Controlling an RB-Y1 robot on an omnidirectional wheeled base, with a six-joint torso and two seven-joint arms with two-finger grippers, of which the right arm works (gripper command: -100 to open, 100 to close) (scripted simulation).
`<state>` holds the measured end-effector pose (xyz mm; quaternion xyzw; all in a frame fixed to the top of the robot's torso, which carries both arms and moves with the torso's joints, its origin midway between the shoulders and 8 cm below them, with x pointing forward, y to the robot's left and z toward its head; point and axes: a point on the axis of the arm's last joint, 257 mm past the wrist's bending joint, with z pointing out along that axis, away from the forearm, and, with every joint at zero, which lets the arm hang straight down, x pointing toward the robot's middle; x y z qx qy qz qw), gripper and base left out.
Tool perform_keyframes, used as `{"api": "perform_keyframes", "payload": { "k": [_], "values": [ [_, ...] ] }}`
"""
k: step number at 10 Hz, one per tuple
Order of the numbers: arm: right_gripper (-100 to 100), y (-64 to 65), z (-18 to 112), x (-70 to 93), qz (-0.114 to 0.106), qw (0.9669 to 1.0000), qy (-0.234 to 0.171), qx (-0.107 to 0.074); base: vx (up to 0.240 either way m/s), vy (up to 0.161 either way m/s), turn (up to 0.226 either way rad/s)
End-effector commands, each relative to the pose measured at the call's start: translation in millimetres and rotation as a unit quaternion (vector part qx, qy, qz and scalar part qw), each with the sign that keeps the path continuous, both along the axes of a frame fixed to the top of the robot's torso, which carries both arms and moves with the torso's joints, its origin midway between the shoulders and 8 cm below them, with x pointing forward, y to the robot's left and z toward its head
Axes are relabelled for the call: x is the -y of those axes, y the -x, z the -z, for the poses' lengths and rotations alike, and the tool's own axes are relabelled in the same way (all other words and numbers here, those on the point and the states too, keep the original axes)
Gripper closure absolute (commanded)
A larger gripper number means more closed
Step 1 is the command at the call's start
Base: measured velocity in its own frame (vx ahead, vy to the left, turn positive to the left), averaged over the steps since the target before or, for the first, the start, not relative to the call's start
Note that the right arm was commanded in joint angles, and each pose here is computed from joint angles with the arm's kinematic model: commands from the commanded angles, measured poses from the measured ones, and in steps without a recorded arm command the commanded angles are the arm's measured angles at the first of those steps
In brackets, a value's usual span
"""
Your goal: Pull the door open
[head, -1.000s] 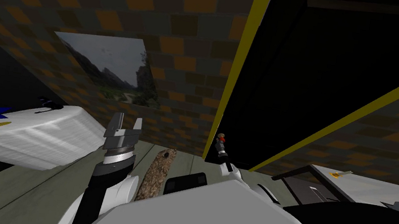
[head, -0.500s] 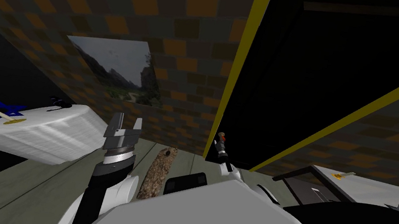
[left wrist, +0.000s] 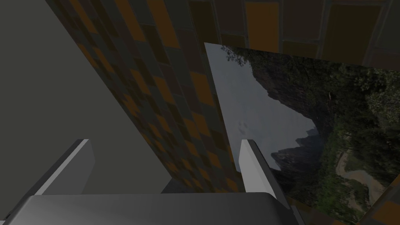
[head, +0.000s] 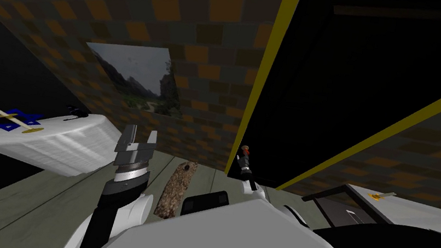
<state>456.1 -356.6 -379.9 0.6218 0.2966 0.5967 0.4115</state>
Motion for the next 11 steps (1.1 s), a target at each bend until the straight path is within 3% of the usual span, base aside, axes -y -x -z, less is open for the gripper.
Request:
{"api": "perform_keyframes", "payload": {
  "k": [1,3,6,7,8,10,11],
  "values": [
    [-100,0.2,-0.2,1.3,0.003,0.9997,-0.024,0.004,-0.054,-0.003,0.020],
    [-100,0.9,-0.1,3.4,0.009,0.9985,-0.054,0.009,-0.046,-0.001,0.028],
    [-100,2.5,0.4,7.6,0.021,0.9931,-0.114,0.020,-0.060,0.000,0.041],
    [-100,3.4,0.8,9.7,0.028,0.9893,-0.141,0.026,-0.052,-0.013,0.036],
    [-100,3.4,0.8,9.7,0.027,0.9889,-0.144,0.026,-0.043,-0.007,0.023],
    [-100,5.4,1.9,13.8,0.040,0.9792,-0.195,0.037,-0.065,-0.012,0.053],
    [-100,5.4,1.9,13.8,0.040,0.9776,-0.203,0.039,-0.054,-0.018,0.019]
  ]
}}
